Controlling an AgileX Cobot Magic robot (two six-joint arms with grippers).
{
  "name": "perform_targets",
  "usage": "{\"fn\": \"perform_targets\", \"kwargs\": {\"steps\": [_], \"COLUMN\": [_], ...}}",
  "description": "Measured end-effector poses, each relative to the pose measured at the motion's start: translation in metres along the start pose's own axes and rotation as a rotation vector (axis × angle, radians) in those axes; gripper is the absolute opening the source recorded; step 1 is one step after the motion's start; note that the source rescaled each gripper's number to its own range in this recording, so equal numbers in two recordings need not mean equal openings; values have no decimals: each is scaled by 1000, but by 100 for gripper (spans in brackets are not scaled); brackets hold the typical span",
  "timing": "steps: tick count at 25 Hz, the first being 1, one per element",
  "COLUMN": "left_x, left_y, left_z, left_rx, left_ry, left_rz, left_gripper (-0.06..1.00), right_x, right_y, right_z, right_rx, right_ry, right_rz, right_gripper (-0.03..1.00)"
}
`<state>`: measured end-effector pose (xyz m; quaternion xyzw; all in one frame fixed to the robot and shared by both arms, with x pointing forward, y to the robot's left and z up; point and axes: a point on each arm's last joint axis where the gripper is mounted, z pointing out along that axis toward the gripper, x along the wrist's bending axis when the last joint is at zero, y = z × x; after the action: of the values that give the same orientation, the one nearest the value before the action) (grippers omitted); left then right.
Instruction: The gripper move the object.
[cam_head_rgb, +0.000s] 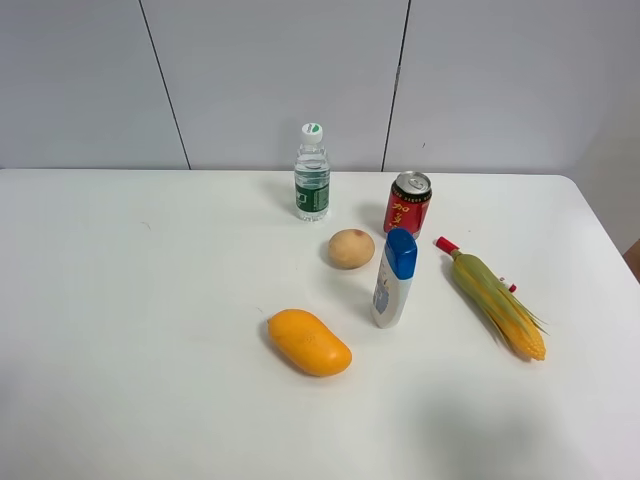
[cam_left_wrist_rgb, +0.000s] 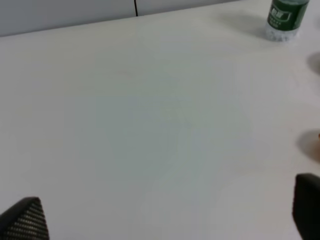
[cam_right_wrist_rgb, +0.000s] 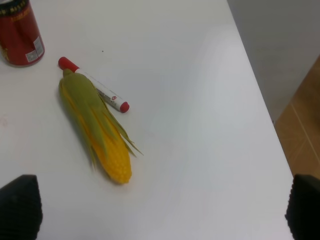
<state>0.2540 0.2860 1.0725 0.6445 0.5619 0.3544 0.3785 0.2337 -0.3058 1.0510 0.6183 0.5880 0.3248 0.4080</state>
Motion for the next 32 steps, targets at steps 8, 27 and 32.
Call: {"fn": "perform_targets", "kwargs": {"steps": [8, 27, 32], "left_x": [-4, 11, 11], "left_y": [-23, -27, -27], "left_z": [-12, -13, -13], "left_rx": [-44, -23, -23], "left_ry": [28, 184, 190], "left_rz": [25, -141, -150], "left_gripper": [100, 98, 98], "right_x": [0, 0, 0], "right_y": [0, 0, 0], "right_z": [0, 0, 0], "right_rx": [0, 0, 0], "right_ry": [0, 0, 0], "right_rz": [0, 0, 0], "right_gripper": [100, 100, 100]}}
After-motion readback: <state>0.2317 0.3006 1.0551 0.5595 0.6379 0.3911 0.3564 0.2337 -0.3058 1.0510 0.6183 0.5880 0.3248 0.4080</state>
